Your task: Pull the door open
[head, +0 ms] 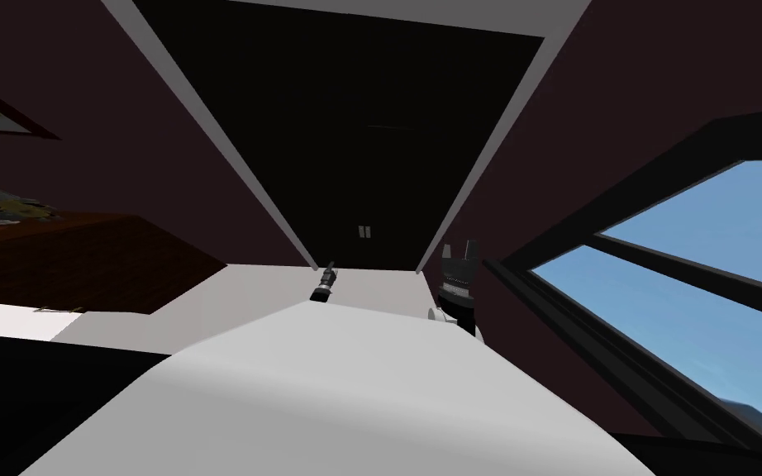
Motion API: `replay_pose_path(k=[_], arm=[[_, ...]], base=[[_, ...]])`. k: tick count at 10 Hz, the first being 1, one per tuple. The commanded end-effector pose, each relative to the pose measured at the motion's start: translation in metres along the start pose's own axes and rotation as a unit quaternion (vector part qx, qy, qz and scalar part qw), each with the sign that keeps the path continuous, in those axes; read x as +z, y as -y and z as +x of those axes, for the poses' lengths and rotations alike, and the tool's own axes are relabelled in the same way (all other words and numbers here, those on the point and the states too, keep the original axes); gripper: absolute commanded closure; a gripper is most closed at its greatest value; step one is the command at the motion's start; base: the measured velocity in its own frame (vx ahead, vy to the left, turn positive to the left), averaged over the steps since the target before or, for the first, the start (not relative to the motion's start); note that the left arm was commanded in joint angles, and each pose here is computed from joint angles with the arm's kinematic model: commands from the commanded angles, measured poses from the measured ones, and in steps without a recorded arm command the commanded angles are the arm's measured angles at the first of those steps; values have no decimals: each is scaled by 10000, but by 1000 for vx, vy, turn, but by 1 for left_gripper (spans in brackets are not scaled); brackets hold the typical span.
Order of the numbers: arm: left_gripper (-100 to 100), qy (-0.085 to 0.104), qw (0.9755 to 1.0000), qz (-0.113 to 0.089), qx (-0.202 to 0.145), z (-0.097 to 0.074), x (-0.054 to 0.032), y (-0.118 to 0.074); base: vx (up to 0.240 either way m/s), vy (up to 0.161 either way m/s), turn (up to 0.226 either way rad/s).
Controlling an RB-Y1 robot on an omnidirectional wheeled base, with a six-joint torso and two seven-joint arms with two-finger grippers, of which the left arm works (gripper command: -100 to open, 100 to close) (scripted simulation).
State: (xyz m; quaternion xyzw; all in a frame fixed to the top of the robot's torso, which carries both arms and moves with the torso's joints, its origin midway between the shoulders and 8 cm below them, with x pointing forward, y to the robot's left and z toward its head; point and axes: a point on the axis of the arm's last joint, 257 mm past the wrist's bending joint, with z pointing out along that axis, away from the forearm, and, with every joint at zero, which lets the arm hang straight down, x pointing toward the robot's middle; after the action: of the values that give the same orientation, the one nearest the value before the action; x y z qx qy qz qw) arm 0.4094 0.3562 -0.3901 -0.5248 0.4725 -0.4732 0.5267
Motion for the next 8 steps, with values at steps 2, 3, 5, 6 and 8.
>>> replay_pose_path(k=[2, 3, 5, 6, 8], arm=[[-100, 33, 10000, -4, -4, -35, -8, -3], [-100, 55, 10000, -6, -6, -56, -13, -6], [-100, 87, 10000, -10, -9, -89, -21, -10], [-100, 104, 9999, -12, -11, -105, -25, -12], [-100, 136, 9999, -15, -14, -138, -33, -16]], base=[[-218, 58, -25], [-203, 83, -36], [-222, 79, -41], [-196, 85, -33], [-190, 54, -34]])
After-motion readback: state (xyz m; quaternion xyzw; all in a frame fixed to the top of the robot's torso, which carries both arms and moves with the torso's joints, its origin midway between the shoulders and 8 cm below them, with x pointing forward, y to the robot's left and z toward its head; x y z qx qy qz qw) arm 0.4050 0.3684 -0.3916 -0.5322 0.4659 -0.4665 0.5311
